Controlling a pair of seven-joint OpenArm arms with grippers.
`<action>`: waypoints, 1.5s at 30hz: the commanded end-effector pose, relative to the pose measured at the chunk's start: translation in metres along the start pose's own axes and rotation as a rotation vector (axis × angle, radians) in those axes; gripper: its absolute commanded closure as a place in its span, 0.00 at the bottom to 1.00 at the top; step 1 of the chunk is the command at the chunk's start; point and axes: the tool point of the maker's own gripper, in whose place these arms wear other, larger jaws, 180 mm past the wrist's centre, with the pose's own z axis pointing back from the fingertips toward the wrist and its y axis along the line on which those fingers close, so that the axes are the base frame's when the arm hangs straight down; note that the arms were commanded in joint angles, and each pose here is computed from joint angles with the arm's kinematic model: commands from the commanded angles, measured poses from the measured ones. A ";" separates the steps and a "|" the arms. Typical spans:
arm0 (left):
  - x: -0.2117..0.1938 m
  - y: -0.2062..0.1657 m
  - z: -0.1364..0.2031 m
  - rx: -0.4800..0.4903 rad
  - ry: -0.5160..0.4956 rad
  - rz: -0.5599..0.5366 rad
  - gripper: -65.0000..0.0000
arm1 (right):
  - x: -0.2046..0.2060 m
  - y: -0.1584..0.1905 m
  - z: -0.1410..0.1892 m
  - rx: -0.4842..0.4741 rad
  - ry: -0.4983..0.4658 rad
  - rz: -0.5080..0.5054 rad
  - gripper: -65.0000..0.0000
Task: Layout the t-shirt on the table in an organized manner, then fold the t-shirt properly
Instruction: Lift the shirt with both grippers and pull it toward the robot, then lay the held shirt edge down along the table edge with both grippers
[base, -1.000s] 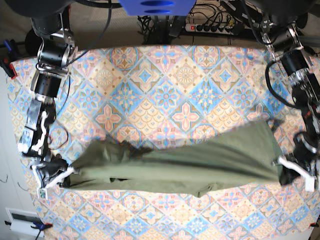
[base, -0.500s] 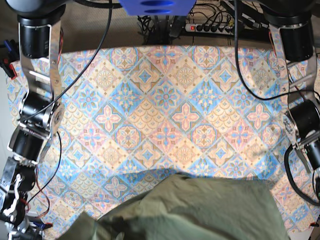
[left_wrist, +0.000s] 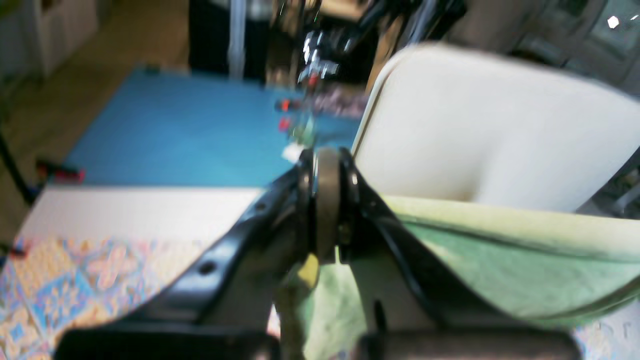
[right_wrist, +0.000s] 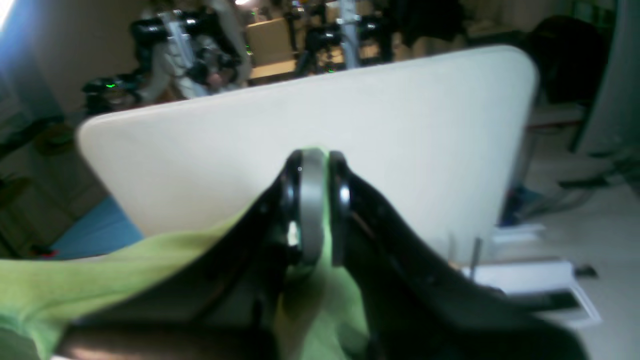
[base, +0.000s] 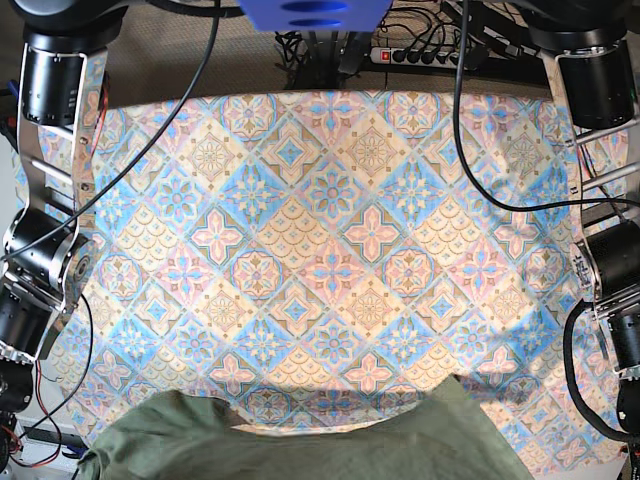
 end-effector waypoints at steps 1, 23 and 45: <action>0.030 0.000 0.006 0.002 -0.072 -0.006 1.00 | 0.043 0.004 0.004 0.011 -0.107 0.005 0.99; -0.125 -0.006 0.163 -0.020 0.241 -0.347 1.00 | -0.199 -0.038 0.190 -0.039 0.447 0.122 0.99; -0.299 0.045 0.338 0.115 0.730 -0.162 1.00 | -0.326 -0.042 0.352 -0.053 0.960 0.189 0.99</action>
